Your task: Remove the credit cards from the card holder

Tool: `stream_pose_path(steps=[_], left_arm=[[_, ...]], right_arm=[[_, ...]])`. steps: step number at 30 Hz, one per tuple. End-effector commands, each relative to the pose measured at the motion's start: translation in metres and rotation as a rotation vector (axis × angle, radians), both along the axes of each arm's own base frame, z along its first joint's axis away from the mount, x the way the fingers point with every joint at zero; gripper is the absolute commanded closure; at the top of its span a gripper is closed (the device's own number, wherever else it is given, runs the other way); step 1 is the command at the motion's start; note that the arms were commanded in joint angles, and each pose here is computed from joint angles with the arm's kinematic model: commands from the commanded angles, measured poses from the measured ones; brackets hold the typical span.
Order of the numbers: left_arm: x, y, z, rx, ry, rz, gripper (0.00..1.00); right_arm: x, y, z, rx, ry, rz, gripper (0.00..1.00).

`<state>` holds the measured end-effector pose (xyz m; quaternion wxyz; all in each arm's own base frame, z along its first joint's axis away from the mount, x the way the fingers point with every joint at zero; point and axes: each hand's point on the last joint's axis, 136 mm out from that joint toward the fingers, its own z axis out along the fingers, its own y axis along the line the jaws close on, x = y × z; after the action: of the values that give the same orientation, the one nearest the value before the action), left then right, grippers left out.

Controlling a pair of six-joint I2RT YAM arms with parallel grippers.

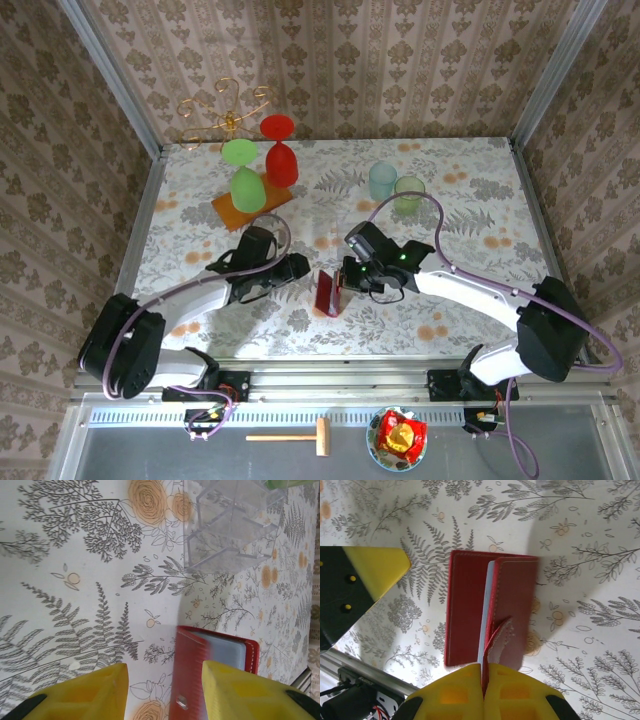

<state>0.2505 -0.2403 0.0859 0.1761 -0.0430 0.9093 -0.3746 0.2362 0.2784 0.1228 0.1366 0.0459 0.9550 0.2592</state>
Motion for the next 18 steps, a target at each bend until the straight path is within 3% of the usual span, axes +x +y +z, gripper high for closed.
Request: stream_pose_path(steps=[1, 12, 18], left_arm=[[-0.006, 0.010, 0.002, 0.013, -0.014, -0.008, 0.57], [-0.020, 0.019, 0.006, 0.025, -0.022, -0.037, 0.57], [-0.015, 0.009, 0.009, 0.023, -0.031, -0.059, 0.59]], right_arm=[[-0.001, 0.013, 0.007, 0.015, 0.004, 0.013, 0.97], [-0.003, 0.041, 0.009, 0.030, 0.003, 0.067, 0.97], [-0.007, 0.023, 0.011, -0.030, -0.036, 0.081, 0.97]])
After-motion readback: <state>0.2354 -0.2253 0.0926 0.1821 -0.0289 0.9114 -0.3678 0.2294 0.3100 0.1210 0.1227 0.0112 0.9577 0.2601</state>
